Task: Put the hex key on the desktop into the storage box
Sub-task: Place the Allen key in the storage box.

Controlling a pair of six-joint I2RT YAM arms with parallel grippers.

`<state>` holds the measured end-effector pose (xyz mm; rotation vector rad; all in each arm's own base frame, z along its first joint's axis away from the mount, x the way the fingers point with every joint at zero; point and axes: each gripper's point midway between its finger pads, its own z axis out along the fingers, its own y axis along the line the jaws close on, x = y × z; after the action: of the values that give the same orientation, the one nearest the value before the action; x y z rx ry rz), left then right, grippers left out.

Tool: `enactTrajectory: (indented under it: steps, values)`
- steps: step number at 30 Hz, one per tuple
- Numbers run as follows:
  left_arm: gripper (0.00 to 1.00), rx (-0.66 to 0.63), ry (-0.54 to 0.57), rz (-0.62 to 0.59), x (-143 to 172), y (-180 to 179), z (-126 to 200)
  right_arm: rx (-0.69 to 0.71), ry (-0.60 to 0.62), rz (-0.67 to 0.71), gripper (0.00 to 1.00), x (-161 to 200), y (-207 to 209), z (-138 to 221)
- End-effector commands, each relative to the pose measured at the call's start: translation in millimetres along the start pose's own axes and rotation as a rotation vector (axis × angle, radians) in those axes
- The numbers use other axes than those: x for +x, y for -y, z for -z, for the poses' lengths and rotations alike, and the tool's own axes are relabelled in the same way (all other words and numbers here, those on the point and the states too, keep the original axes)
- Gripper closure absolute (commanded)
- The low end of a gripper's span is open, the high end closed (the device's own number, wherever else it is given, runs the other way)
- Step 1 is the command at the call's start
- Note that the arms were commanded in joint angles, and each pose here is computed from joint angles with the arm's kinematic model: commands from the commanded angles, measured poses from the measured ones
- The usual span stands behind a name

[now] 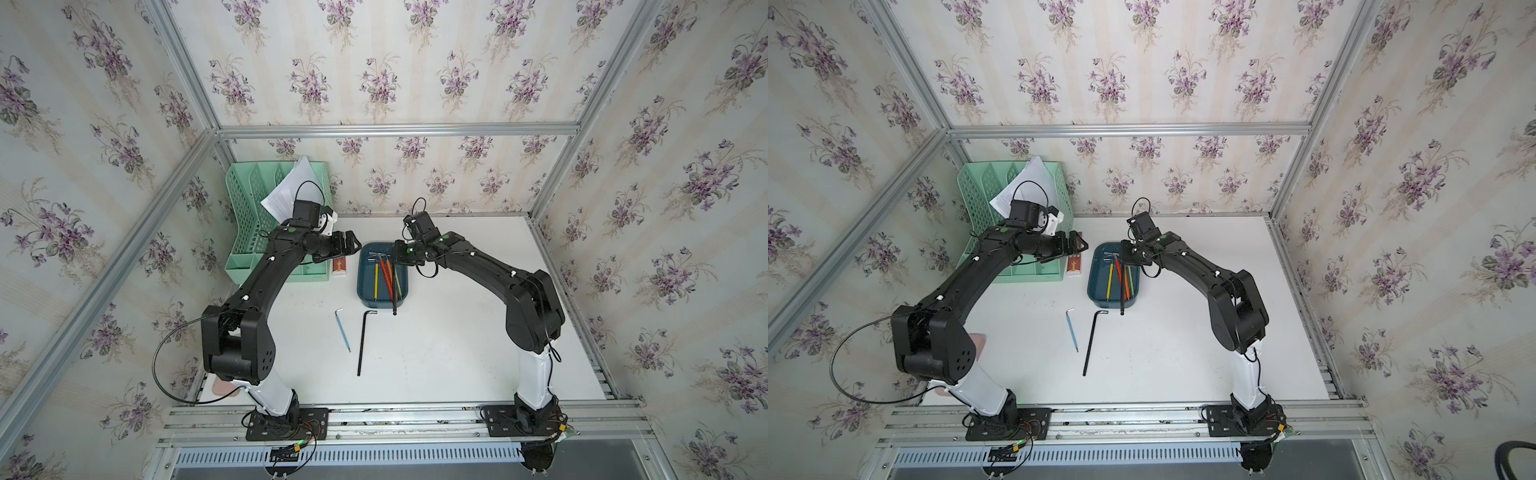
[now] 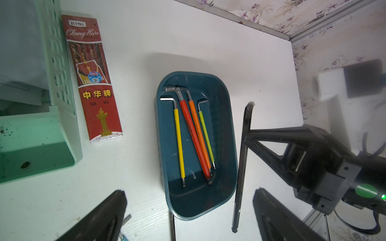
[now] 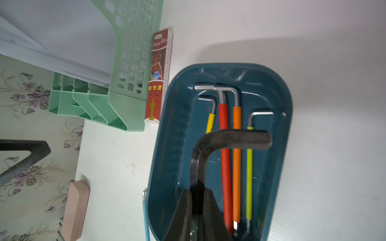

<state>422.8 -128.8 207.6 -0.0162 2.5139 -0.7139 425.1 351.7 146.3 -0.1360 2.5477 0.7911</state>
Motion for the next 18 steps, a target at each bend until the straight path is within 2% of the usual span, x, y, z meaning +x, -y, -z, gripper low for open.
enactTrajectory:
  steps: [1, 10, 18]
  values:
    - [0.01, 0.006, 0.015, -0.015, -4, 3, 5, -0.069, 0.004, -0.016, 1.00, -9, -15, -10]
    - [0.01, 0.003, 0.019, -0.018, -5, 4, 7, -0.045, -0.008, -0.028, 1.00, -25, -9, -58]
    - [0.01, -0.003, 0.028, -0.023, -6, 4, 10, -0.023, -0.018, -0.032, 1.00, -25, 0, -75]
